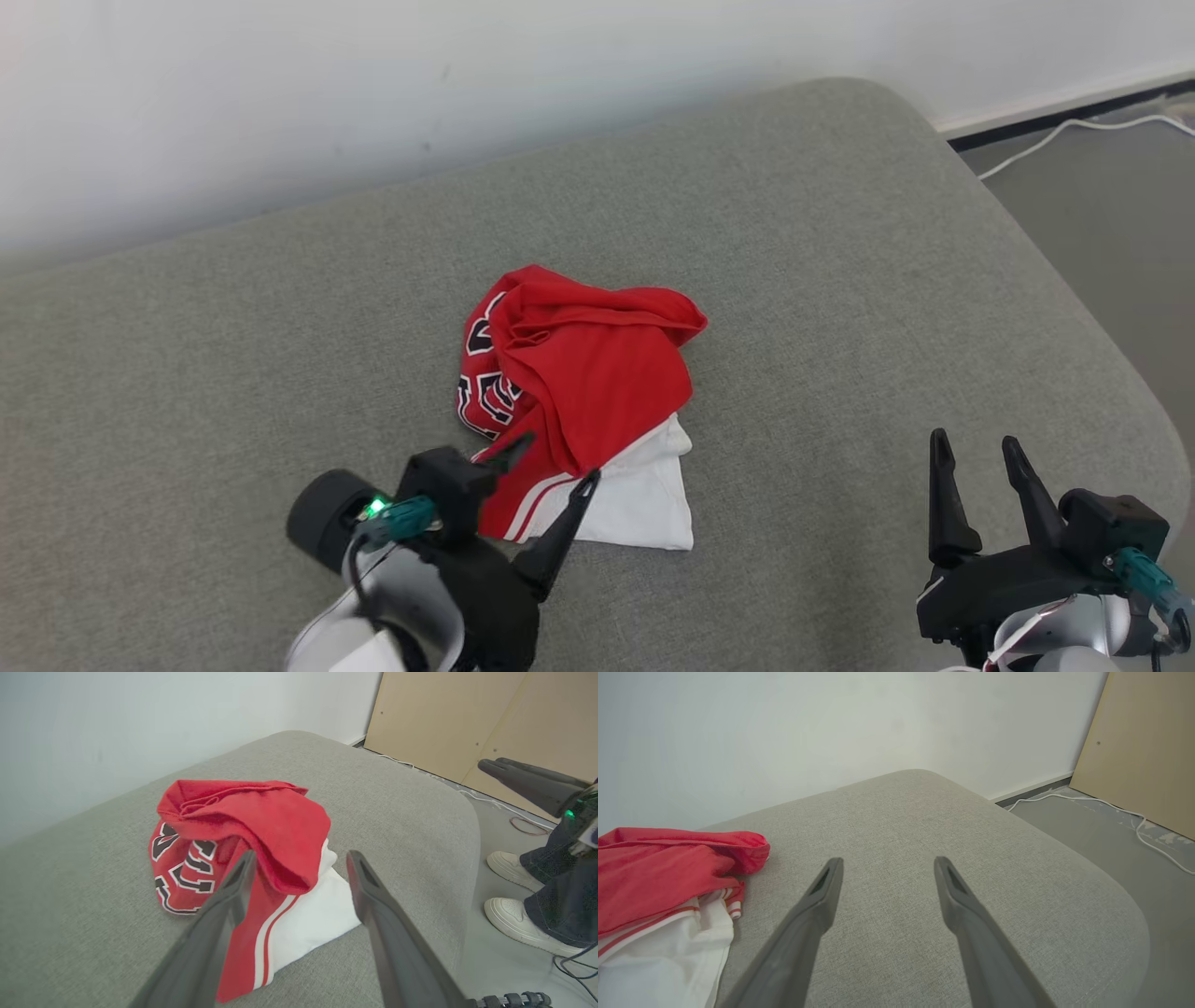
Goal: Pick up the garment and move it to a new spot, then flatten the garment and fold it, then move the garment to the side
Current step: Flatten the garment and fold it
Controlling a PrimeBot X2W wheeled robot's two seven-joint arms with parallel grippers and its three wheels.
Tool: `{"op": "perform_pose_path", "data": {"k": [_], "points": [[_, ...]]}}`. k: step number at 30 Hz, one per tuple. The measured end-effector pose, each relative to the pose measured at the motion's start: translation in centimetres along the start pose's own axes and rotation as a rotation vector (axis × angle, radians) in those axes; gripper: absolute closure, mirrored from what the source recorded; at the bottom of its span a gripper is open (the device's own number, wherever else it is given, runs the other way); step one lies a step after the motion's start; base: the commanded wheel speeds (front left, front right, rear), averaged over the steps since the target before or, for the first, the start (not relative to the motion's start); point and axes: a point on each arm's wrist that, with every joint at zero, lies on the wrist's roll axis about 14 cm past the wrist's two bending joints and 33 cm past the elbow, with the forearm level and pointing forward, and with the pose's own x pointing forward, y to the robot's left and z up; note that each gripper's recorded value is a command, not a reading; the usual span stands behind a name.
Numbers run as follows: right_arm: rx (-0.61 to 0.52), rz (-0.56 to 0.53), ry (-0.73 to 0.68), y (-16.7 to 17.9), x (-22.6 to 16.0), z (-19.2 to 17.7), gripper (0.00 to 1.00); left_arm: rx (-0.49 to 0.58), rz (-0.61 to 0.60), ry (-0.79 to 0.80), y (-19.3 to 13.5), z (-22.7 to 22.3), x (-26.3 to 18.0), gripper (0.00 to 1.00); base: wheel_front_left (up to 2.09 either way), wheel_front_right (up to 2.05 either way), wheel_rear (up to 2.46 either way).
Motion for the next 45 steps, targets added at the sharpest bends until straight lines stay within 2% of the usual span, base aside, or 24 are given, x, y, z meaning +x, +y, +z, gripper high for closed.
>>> {"op": "perform_pose_path", "data": {"k": [4, 12, 18, 23, 30, 31, 32, 33, 35, 42, 45], "points": [[-0.008, -0.023, 0.003, -0.6, 0.0, -0.2, 0.00, 0.016, -0.066, 0.045, -1.5, -0.7, 1.7, 0.00, 0.00, 0.00, 0.00], [-0.012, -0.016, 0.018, -0.2, 0.5, -0.7, 0.00, -0.002, -0.106, 0.079, -2.7, -1.4, 3.2, 0.00, 0.00, 0.00, 0.00], [-0.014, 0.010, 0.024, 0.9, 0.9, -1.1, 0.00, -0.015, -0.081, 0.138, -1.8, -3.3, 3.5, 0.00, 0.00, 0.00, 0.00], [-0.020, 0.013, 0.032, 1.1, 1.1, -1.4, 0.00, -0.005, -0.027, 0.134, 0.2, -3.2, 4.0, 0.00, 0.00, 0.00, 0.00], [-0.018, 0.026, 0.031, 1.7, 1.5, -1.4, 0.00, -0.008, -0.032, 0.179, 0.1, -4.9, 4.0, 0.00, 0.00, 0.00, 0.00], [-0.017, 0.028, 0.031, 1.8, 1.6, -1.4, 0.00, -0.010, -0.032, 0.183, 0.1, -5.1, 4.0, 0.15, 0.00, 0.00, 0.00], [-0.016, 0.028, 0.033, 1.8, 1.5, -1.5, 0.00, -0.011, -0.033, 0.186, 0.1, -5.2, 4.0, 0.15, 0.00, 0.00, 0.00], [-0.016, 0.028, 0.034, 1.8, 1.5, -1.5, 0.00, -0.013, -0.034, 0.181, 0.0, -5.2, 4.1, 0.57, 0.00, 0.00, 0.00], [-0.016, 0.025, 0.034, 1.7, 1.5, -1.5, 0.00, -0.024, -0.039, 0.168, -0.2, -5.0, 4.2, 1.00, 0.00, 0.00, 0.00], [-0.016, 0.010, 0.037, 1.4, 1.5, -1.8, 0.00, -0.030, -0.035, 0.144, 0.0, -4.6, 4.4, 1.00, 0.00, 0.00, 0.00], [-0.007, 0.010, 0.029, 1.4, 1.7, -1.6, 0.00, -0.011, -0.031, 0.068, 0.6, -2.1, 5.0, 1.00, 0.00, 0.00, 0.00]]}}
